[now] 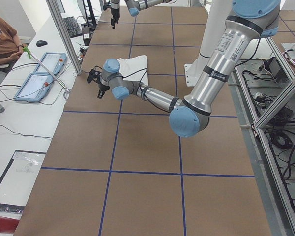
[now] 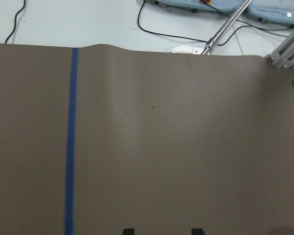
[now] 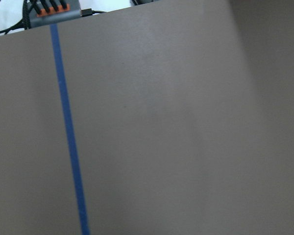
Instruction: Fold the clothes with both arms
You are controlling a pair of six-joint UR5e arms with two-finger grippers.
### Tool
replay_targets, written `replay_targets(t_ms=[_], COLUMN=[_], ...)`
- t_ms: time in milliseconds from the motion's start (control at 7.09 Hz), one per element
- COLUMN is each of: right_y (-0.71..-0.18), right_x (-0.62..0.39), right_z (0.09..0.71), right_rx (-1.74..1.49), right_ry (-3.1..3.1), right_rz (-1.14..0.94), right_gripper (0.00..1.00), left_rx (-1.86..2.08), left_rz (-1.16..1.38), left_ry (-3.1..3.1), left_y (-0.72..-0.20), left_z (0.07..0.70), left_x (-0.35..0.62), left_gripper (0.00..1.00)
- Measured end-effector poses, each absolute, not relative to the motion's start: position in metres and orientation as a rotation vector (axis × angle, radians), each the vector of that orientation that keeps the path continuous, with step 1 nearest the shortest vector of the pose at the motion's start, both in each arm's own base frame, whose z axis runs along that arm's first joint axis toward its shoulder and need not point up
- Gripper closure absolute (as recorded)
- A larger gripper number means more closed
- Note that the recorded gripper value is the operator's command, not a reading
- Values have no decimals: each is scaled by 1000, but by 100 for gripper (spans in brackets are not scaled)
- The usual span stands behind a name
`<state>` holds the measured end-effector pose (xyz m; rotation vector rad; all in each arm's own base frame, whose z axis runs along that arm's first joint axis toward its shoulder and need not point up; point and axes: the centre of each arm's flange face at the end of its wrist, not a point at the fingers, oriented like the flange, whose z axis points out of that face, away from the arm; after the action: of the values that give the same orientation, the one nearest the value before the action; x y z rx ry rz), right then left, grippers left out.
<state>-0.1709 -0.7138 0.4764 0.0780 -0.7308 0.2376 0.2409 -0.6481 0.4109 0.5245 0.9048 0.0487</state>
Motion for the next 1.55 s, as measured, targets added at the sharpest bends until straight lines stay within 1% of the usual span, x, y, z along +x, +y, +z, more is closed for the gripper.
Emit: replay_targets(t_ms=[141,282,564,705,846,987,1269,1551], right_y=[-704,-683,-622,-581,-538,-507,-471,-463], right_x=[-109,-53,29,46,51,53,56,57], right_z=[516,559,635,653,656,647,639,642], right_rx=[96,108,125,130,124,106,78,87], right_ry=[-736,-747,-770,-776,-775,-770,-735,-717], right_rz=[153,75,-18,-30,-32,-27,-28,-87], right_gripper=[0,0,0,0,0,0,0,0], left_rx=[552,561,546,545,541,523,489,480], left_rz=[141,212,248,230,205,185,157,151], left_ry=[858,840,872,875,871,866,829,803], left_y=[-649,-643,-602,-566,-529,-501,-469,-453], left_z=[446,477,524,538,544,547,556,563], left_x=[183,129,50,24,4,-6,-14,-17], left_gripper=[45,27,0,0,0,0,0,0])
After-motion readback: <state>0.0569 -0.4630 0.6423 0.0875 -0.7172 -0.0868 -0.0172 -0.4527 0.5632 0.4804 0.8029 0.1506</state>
